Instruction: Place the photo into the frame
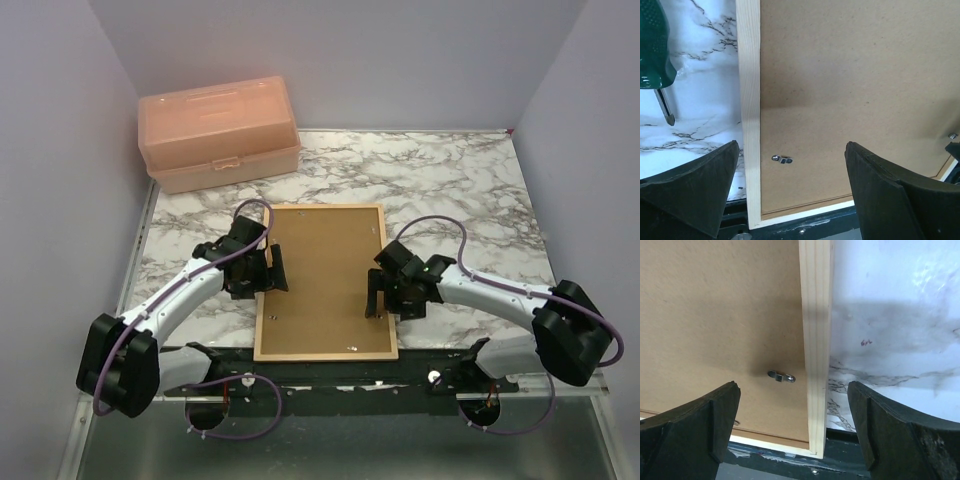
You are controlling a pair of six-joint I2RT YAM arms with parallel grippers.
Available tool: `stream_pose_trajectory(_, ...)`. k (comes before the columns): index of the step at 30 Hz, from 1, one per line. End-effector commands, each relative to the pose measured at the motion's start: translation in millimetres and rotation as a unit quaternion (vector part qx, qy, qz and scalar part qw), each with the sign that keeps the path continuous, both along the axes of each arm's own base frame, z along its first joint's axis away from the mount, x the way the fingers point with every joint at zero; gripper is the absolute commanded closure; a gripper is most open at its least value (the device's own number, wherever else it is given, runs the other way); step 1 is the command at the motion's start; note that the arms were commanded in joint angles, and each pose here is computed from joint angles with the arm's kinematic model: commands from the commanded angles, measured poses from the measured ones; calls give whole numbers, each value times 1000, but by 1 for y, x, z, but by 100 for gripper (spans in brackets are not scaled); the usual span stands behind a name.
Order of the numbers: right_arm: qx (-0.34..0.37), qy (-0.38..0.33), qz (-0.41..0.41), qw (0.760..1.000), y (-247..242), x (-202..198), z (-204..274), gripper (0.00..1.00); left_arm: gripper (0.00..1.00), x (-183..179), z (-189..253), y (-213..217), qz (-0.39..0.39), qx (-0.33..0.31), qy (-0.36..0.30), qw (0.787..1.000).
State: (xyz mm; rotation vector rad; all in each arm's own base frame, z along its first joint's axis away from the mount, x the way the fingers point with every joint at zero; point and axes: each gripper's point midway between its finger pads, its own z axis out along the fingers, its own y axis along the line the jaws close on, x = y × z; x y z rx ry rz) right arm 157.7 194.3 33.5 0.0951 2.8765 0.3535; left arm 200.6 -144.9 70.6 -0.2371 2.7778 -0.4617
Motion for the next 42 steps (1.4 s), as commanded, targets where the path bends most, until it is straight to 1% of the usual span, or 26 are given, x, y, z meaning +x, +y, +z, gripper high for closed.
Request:
stream_pose_trajectory(1, -61, 7, -8, 998, -9, -11, -9, 6, 13, -3, -10, 1, 9, 5, 13, 1000)
stream_pose_trajectory(6, -107, -2, -6, 994, -16, -9, -15, 12, 15, -5, -23, 1, 3, 9, 28, 1000)
stream_pose_trajectory(10, -130, -25, -13, 991, -20, 3, -10, 14, 17, -5, -28, 0, -2, 10, 32, 999)
stream_pose_trajectory(13, -133, -44, -20, 990, -20, 11, -2, 15, 18, -4, -27, 0, -6, 11, 30, 999)
stream_pose_trajectory(16, -129, -54, -16, 990, -18, 14, 3, 23, 20, -3, -28, 0, -8, 12, 29, 999)
stream_pose_trajectory(20, -128, -39, 1, 991, -14, 11, -4, 25, 21, -3, -29, -1, -12, 12, 32, 999)
stream_pose_trajectory(24, -105, -24, 18, 994, -6, 5, -9, 24, 21, -3, -30, -2, -15, 10, 32, 999)
stream_pose_trajectory(28, -86, -28, 26, 996, -2, 3, -4, 16, 21, -3, -29, -2, -18, 10, 30, 999)
stream_pose_trajectory(31, -87, -35, 28, 995, -7, 2, 2, 11, 22, -3, -30, -2, -20, 10, 31, 999)
stream_pose_trajectory(34, -98, -37, 26, 994, -13, 1, 4, 12, 22, -3, -30, -1, -22, 11, 29, 999)
stream_pose_trajectory(37, -108, -32, 28, 993, -18, -2, -1, 16, 23, -4, -32, -1, -22, 11, 32, 999)
stream_pose_trajectory(42, -91, -17, 44, 995, -12, -9, -5, 19, 24, -4, -32, -2, -23, 10, 32, 999)
